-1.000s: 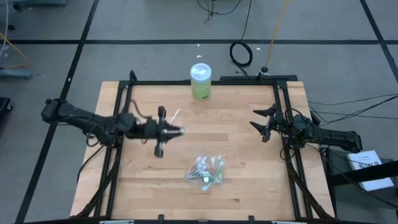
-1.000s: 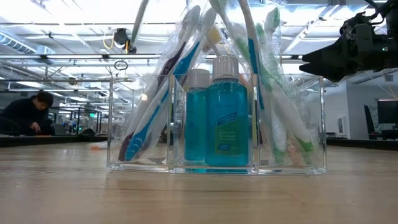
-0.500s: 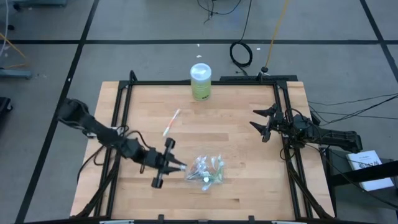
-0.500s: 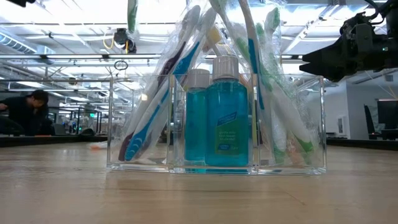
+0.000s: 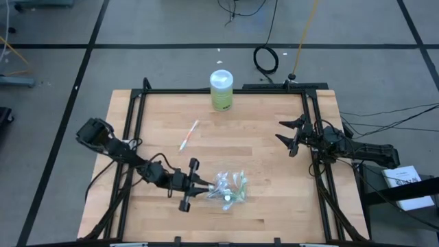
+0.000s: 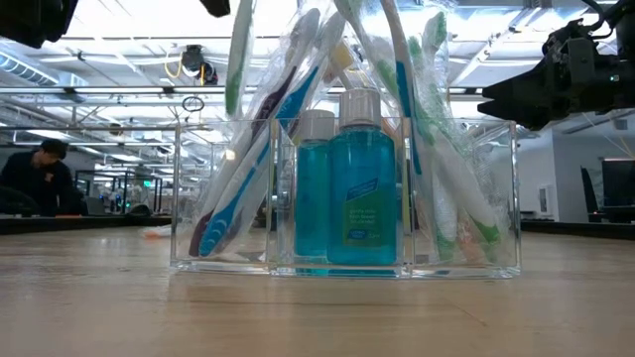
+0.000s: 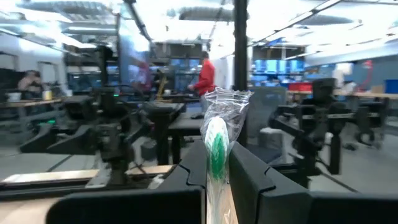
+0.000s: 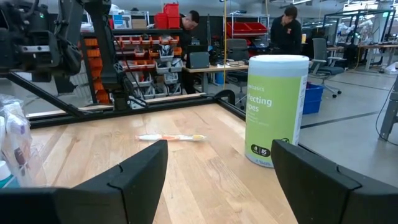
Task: Pick & Place toothbrushing station
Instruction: Put the green toothbrush into the transparent organizer
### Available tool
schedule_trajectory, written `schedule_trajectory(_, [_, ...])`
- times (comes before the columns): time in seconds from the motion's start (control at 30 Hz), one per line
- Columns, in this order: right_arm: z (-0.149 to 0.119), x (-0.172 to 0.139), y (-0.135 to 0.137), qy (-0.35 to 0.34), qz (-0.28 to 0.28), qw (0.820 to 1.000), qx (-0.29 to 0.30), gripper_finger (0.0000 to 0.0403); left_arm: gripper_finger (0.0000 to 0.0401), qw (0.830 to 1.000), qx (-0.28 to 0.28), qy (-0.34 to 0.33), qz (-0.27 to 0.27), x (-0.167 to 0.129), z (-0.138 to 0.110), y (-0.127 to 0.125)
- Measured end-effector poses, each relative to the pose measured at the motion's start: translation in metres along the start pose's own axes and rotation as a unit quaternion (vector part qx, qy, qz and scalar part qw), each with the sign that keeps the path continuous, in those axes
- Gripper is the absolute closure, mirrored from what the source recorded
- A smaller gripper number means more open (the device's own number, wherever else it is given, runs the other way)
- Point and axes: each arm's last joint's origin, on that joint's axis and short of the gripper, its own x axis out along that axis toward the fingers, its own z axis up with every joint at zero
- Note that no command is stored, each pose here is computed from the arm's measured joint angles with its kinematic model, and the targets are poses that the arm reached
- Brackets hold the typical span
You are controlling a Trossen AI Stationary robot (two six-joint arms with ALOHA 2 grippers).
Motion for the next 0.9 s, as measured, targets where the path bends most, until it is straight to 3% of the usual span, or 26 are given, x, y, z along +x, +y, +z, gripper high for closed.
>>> schedule_trajectory(0.57, [0.000, 0.000, 0.000, 0.000, 0.000, 1.000, 0.000, 0.0124, 0.0376, 0.992, 0.000, 0.059, 0.114, -0.003, -0.025, -0.005])
schedule_trajectory(0.9, [0.000, 0.000, 0.000, 0.000, 0.000, 1.000, 0.000, 0.0124, 0.0376, 0.975, -0.008, 0.095, 0.199, -0.010, -0.031, -0.013])
